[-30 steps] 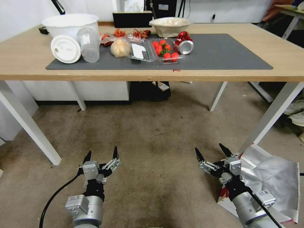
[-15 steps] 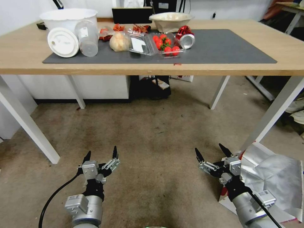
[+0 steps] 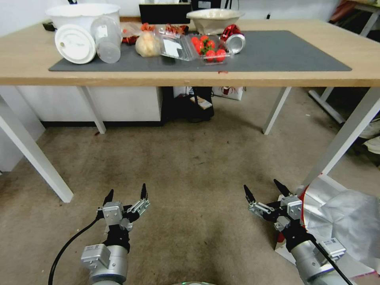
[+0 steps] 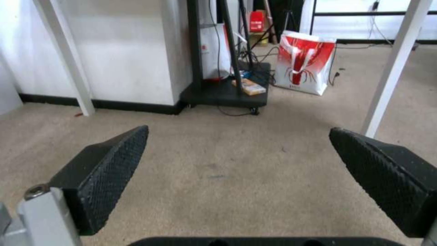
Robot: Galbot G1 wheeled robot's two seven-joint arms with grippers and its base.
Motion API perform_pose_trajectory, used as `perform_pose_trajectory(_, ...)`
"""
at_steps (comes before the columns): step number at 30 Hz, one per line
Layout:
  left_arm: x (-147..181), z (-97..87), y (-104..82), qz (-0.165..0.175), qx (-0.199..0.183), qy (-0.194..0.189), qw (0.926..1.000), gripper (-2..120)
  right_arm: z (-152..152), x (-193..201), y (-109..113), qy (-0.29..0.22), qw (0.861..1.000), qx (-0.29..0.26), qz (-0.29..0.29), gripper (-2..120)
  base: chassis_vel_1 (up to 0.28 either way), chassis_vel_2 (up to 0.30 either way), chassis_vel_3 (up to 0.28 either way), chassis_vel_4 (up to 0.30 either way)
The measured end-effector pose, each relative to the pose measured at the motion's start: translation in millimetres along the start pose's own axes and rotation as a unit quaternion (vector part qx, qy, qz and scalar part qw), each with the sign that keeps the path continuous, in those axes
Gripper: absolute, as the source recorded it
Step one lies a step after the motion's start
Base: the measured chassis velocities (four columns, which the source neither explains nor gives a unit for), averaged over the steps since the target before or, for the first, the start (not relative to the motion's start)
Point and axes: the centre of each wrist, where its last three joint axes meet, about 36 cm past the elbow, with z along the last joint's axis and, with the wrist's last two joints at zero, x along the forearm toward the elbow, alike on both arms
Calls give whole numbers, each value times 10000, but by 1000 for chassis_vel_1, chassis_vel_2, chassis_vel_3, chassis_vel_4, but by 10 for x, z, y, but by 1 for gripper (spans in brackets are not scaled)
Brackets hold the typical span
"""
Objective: Pick up the food delivery bag from the floor and place it on the table.
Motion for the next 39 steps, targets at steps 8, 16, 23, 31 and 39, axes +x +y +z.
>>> perform_pose_trajectory(8,5,-4,3,-1,-9,-17,10000,100,-13,9,-1,-20,10000,17,-5,100,0,0,0,0)
perform_pose_trajectory(16,-4,17,8,-35,-4,-101,9999,100,-19,7,-14,-27,10000,23,-11,100,0,0,0,0)
perform_pose_trajectory(23,2,19,8,93,-116,-190,9997,100,-46,22,-64,-4,9999,101,0,100,0,0,0,0)
perform_pose_trajectory(31,31,-22,-3,199,-126,-234,9994,100,-415,54,-545,314,9964,555,564,100,0,0,0,0)
perform_pose_trajectory(39,1,-10,-19,241,-97,-248,9994,100,-882,199,-1022,1382,9714,1003,1651,100,0,0,0,0)
